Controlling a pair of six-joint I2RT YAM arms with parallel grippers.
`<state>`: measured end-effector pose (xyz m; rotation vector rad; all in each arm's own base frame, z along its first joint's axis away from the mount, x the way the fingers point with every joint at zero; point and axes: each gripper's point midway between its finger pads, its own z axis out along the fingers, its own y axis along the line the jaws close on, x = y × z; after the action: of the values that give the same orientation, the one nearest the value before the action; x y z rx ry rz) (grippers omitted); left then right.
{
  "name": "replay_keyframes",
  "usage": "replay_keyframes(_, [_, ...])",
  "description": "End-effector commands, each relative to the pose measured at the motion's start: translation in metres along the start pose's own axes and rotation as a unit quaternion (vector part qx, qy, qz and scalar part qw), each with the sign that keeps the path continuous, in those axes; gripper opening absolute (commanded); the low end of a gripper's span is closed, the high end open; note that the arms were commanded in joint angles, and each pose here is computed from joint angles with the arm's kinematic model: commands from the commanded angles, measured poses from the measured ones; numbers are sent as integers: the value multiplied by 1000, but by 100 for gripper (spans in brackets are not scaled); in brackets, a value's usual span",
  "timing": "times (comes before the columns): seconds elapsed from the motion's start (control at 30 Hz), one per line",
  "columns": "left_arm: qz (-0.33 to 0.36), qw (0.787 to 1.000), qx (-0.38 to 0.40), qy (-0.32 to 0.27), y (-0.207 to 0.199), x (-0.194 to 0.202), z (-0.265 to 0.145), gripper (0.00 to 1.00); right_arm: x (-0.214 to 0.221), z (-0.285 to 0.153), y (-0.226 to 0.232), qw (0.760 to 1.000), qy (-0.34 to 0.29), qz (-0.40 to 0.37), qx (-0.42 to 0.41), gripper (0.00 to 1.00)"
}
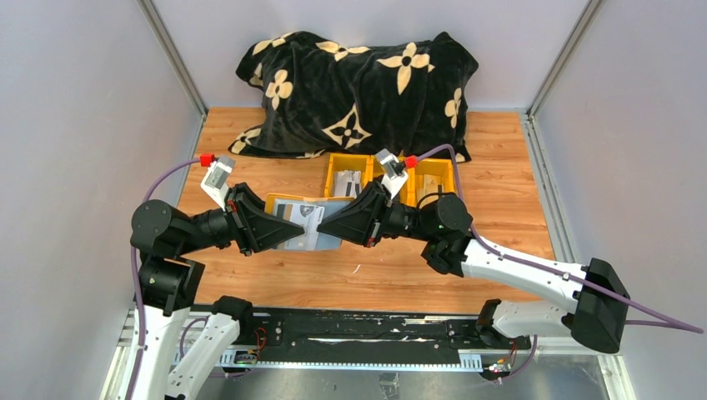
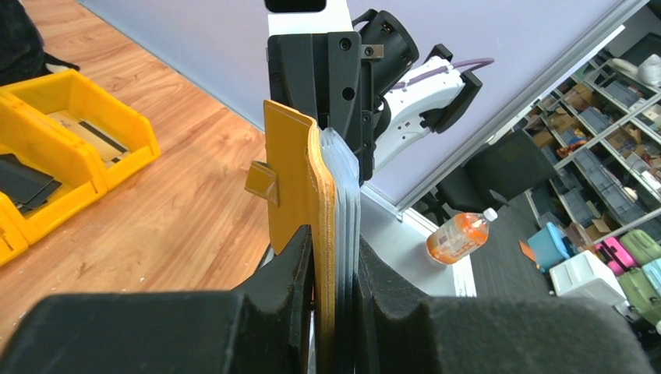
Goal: Take the credit cards out of the card holder
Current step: Remove the credit card from the card holder.
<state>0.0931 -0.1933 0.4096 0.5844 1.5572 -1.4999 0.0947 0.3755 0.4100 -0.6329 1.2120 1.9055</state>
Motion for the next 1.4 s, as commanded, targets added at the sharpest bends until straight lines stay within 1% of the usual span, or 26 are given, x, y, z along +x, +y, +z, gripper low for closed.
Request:
replay_keyframes(0.0, [46, 999, 19, -7, -23, -8, -4, 0, -1, 2, -5, 1000, -2, 12, -6, 15])
replay_keyframes(0.07, [50, 999, 14, -8, -21, -9, -4, 0, -2, 5, -1, 1000, -7, 18, -21, 33])
replay_keyframes(0.1, [52, 999, 13, -8, -20, -9, -4, 0, -3, 7, 1, 999, -9, 20, -27, 38])
replay_keyframes(0.23, [53, 999, 1, -5, -14, -6, -4, 0, -7, 13, 4, 999, -12, 21, -37, 39])
replay_keyframes(0.4, [56, 998, -12, -5, -8, -5, -5, 0, -9, 21, 5, 999, -9, 20, -45, 26])
replay_keyframes(0.53, [58, 998, -11, -5, -10, -5, -5, 0, -10, 20, 5, 999, -11, 18, -48, 10])
replay_keyframes(0.67, [66, 998, -8, -7, -15, -9, -6, 1, -8, 11, 4, 999, -18, 14, -40, 1])
replay_keyframes(0.77, [63, 998, -4, -9, -19, -11, -6, 3, -7, 3, 2, 999, -23, 12, -35, 0])
replay_keyframes(0.8, [58, 998, -2, -10, -20, -12, -5, 7, -8, 1, 3, 999, -25, 11, -35, 0])
replay_keyframes(0.87, [57, 998, 6, -11, -23, -14, -4, 17, -8, -2, 3, 999, -28, 10, -33, 0])
replay_keyframes(0.93, [51, 999, 11, -10, -25, -14, -4, 20, -7, -3, 3, 999, -28, 10, -33, 0])
replay_keyframes(1.0, [51, 998, 13, -14, -26, -16, -4, 19, -7, -3, 5, 999, -28, 10, -35, 0])
replay_keyframes(1.13, [55, 998, 5, -19, -24, -18, -4, 7, -7, -4, 6, 999, -26, 10, -38, 0])
replay_keyframes(1.2, [63, 998, -3, -21, -23, -19, -5, 3, -6, -6, 5, 999, -24, 10, -35, 0])
replay_keyframes(1.37, [96, 995, -34, -16, -11, -18, -7, 1, -12, -21, -1, 1000, -20, 0, -12, 0])
